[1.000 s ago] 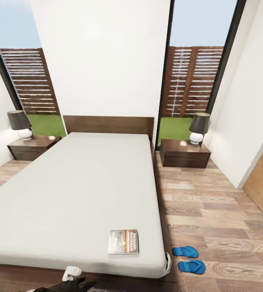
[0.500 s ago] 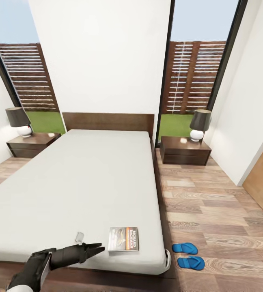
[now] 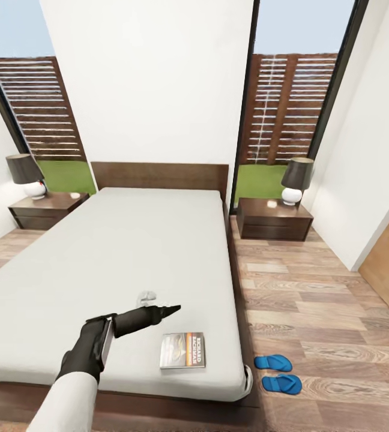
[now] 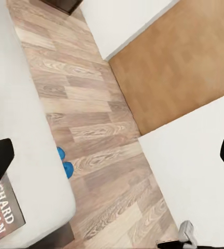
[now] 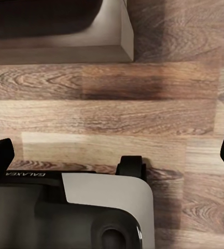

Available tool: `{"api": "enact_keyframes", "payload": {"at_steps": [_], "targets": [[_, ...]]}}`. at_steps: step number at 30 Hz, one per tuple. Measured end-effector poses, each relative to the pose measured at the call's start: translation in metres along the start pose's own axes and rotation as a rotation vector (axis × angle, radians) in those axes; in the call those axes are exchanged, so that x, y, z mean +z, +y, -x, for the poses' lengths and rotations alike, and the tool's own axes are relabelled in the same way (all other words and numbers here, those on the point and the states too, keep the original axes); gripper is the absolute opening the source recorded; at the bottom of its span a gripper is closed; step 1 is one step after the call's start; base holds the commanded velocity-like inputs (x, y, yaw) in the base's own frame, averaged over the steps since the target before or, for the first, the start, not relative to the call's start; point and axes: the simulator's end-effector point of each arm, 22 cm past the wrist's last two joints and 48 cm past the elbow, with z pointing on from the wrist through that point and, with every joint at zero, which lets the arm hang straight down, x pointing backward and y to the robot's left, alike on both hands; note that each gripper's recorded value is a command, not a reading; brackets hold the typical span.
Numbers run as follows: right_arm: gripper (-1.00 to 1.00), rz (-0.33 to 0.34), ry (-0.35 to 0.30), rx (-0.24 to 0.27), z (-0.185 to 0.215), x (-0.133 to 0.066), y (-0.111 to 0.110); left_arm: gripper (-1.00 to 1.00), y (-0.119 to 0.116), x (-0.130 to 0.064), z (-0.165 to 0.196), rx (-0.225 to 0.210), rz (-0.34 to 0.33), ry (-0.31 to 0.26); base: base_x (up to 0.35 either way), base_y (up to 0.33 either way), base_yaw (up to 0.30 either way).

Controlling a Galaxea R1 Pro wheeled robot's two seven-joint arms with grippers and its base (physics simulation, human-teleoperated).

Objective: In the bedroom, move the book from the bed onto either nightstand, and place the two sandals side by side next to the bed.

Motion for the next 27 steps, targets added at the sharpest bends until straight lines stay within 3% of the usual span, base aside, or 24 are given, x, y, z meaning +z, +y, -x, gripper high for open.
{"api": "enact_keyframes", "payload": {"at_steps": [3, 4, 6, 7, 9, 17, 20, 27], "targets": [[1.00, 0.000, 0.001, 0.000, -0.001, 0.000, 0.000, 1.00, 0.015, 0.004, 0.001, -0.002, 0.081, 0.001, 0.000, 0.000, 0.000], [1.00, -0.001, 0.002, 0.002, -0.001, 0.000, 0.000, 1.00, 0.029, 0.010, -0.013, -0.022, 0.138, 0.030, 0.000, 0.000, 0.000], [1.00, -0.001, 0.002, 0.002, -0.001, 0.000, 0.000, 1.00, 0.033, 0.011, -0.017, -0.026, 0.154, 0.040, 0.000, 0.000, 0.000], [1.00, -0.001, 0.001, 0.003, -0.001, 0.000, 0.000, 1.00, 0.055, 0.007, -0.021, -0.024, 0.256, 0.052, 0.000, 0.000, 0.000], [1.00, 0.000, 0.001, 0.004, -0.001, 0.000, 0.000, 1.00, 0.065, 0.004, -0.021, -0.024, 0.301, 0.053, 0.000, 0.000, 0.000], [1.00, 0.000, 0.004, 0.006, -0.002, 0.001, 0.000, 1.00, 0.133, -0.028, -0.024, -0.022, 0.648, 0.059, 0.000, 0.000, 0.000], [1.00, 0.000, 0.010, 0.003, -0.004, 0.002, -0.001, 1.00, 0.144, -0.036, -0.024, -0.024, 0.708, 0.057, 0.000, 0.000, 0.000], [1.00, -0.001, 0.022, 0.001, -0.009, 0.003, -0.001, 1.00, 0.148, -0.035, -0.028, -0.037, 0.717, 0.059, 0.000, 0.000, 0.021]]}}
